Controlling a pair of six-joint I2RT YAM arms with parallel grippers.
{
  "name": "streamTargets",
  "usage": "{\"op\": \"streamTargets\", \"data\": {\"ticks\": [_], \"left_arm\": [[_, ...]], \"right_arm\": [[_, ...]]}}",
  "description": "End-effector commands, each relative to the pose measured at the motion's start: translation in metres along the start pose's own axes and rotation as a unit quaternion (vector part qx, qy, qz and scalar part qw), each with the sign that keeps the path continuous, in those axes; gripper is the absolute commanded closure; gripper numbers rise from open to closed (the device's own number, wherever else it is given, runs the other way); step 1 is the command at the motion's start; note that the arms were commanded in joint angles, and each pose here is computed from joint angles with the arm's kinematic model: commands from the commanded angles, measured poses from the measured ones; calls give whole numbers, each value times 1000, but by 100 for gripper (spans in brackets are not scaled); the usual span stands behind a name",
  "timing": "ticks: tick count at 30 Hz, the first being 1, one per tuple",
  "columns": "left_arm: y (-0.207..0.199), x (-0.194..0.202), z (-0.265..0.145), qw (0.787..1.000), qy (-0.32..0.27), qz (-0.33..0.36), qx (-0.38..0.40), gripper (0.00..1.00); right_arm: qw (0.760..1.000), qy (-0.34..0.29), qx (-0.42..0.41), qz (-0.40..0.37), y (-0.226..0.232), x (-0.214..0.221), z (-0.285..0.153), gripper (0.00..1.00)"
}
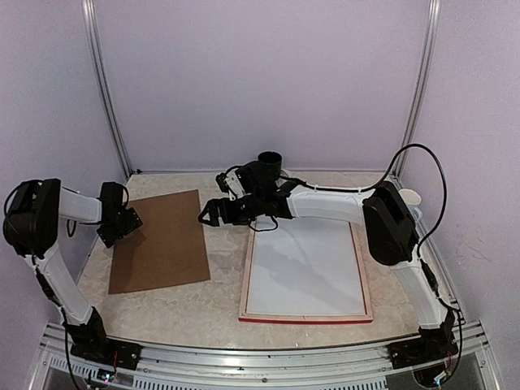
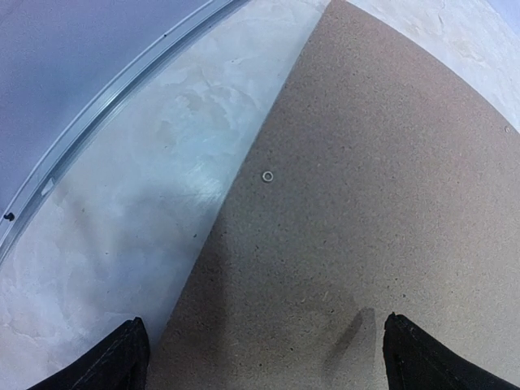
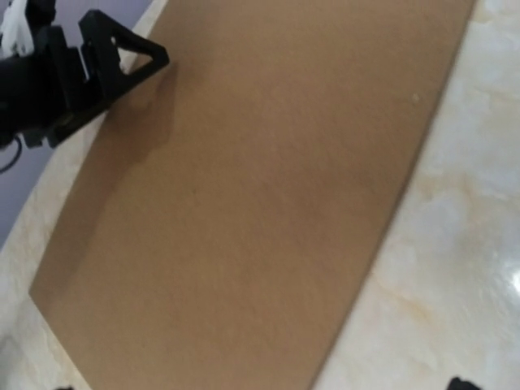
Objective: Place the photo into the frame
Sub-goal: Pick up the backboard from the center of the board.
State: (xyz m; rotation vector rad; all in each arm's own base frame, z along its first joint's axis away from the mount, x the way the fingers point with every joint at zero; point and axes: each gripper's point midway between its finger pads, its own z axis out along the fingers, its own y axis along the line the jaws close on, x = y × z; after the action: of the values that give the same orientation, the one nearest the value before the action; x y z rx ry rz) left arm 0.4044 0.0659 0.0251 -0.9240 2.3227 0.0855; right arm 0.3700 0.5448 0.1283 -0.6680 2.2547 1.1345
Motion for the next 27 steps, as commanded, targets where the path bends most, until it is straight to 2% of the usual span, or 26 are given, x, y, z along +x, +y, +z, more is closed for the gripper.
{"op": "streamTargets", "data": {"ticks": [1, 9, 27], "left_arm": [[-26, 16, 5, 998, 22, 19, 53, 1], [-51, 37, 0, 996, 30, 67, 55, 1], [-76, 56, -24, 991, 30, 76, 103, 1]], "right_arm": [[999, 20, 4, 50, -11, 6, 14, 1], [991, 38, 45, 116, -44, 26, 25, 1], [974, 48, 85, 204, -73, 42, 35, 1]]}}
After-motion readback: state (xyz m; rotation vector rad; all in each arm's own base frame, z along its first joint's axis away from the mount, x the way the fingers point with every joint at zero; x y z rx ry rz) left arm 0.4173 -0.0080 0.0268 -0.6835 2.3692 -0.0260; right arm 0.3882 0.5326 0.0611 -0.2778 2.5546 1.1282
